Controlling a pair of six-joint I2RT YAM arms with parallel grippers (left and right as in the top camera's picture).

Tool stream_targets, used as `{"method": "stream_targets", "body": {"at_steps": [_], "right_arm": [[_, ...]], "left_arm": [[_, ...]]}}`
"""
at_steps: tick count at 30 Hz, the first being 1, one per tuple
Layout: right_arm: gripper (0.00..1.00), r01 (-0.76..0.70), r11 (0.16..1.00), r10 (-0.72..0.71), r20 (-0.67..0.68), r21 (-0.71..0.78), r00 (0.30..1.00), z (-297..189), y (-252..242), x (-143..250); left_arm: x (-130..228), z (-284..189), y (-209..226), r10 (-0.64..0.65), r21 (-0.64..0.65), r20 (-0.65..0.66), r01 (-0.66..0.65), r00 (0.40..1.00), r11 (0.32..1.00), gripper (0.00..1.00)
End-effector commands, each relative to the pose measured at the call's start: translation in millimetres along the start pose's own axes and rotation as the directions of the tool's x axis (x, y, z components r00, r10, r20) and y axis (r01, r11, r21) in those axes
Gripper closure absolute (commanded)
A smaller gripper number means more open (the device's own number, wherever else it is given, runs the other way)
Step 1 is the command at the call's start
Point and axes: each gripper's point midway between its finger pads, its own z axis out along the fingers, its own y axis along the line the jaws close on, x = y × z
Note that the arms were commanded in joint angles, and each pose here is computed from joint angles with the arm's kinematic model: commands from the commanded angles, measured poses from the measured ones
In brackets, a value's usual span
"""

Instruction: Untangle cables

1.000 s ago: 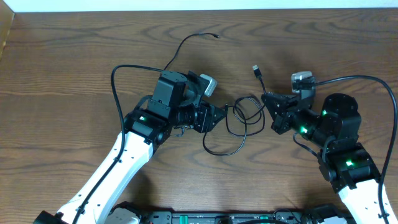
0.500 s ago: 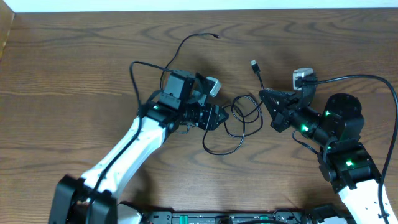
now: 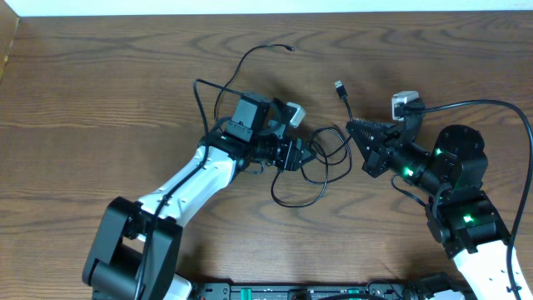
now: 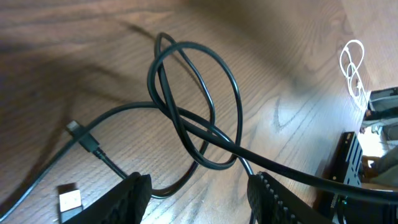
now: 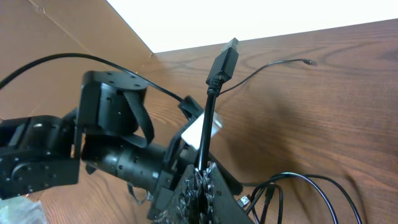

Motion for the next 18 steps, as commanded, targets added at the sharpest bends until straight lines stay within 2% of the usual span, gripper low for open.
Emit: {"method": "stream_targets", "body": {"at_steps": [1,7,13,18], "right_arm": [[0.99,0.007,1.0,-0.007,0.028,-0.022,1.0,-5,9,-13],[0.99,0.007,1.0,-0.006,0.026,-0.023,1.0,-5,9,-12],[0.99,-0.007,1.0,0.007,0.008,-0.014,1.0,-5,7,-8],[0.99,-0.008,1.0,0.008,0.005,-0.013,1.0,-5,6,-7]], "left_arm": [[9,13,-1,-0.003,0.025,-0.027,0.004,1.0,1.0,0.45],[5,25,-4,0.025,0.041,-0.01,-0.024,1.0,0.999,0.45],[-3,25,6,-0.001,-0.02,0.027,0.001,1.0,1.0,0.45],[-15,24,3,0.004,-0.008,0.07,-0.004,0.998,1.0,0.45]]}}
